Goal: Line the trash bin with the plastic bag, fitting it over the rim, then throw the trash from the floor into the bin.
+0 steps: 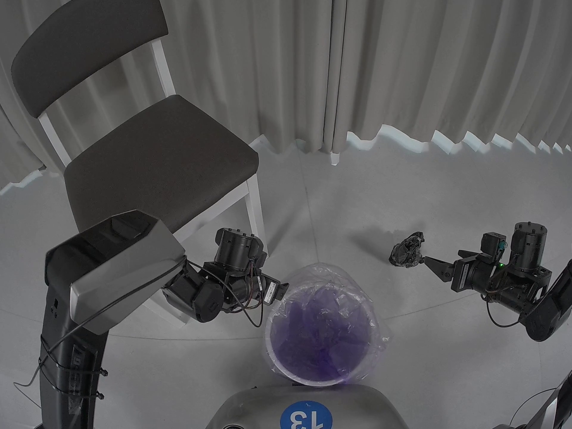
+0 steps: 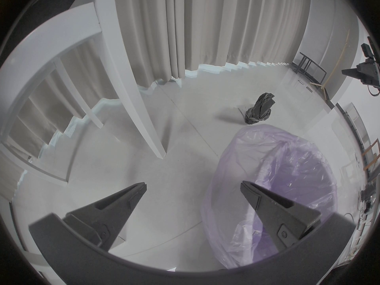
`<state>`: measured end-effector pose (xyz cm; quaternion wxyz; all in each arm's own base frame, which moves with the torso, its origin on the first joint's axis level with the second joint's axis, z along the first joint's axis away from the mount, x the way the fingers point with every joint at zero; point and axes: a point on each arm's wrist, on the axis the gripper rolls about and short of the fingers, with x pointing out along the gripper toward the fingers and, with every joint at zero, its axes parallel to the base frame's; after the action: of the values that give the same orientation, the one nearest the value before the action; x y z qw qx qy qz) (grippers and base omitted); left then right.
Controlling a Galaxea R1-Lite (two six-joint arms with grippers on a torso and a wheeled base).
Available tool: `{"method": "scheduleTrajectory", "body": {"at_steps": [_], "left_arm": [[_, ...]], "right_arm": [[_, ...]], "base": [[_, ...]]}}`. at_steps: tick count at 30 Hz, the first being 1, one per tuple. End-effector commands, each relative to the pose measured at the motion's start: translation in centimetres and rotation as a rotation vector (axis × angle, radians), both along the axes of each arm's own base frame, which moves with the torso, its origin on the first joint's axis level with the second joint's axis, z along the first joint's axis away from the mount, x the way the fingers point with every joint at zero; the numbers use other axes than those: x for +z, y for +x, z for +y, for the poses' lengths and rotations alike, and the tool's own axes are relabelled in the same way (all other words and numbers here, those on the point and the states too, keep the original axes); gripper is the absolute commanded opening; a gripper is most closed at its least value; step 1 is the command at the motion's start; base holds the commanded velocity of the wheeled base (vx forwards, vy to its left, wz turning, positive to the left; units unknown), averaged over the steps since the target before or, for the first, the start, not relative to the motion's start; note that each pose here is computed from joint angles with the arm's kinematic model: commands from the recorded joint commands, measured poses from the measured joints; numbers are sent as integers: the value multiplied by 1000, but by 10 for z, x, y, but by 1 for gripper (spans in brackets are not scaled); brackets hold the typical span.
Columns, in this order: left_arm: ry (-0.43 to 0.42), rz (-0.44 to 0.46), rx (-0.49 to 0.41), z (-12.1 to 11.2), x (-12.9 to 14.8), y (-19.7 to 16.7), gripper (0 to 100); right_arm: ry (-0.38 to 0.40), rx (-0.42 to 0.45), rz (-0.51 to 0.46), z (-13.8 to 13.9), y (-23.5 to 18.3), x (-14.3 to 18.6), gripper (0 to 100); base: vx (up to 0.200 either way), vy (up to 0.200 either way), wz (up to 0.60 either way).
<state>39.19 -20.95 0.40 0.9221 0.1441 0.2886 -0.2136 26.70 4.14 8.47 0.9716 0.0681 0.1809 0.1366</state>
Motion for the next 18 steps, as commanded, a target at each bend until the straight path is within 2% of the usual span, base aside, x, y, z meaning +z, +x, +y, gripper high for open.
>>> {"method": "scheduleTrajectory", "body": {"at_steps": [1, 18], "left_arm": [[16, 28, 12, 4, -17, 4, 100], [49, 79, 21, 5, -35, 15, 100]], "right_arm": [[-1, -1, 9, 0, 1, -2, 100], [-3, -14, 22, -4, 6, -7, 100]], "base": [[0, 0, 0], [0, 0, 0]]}}
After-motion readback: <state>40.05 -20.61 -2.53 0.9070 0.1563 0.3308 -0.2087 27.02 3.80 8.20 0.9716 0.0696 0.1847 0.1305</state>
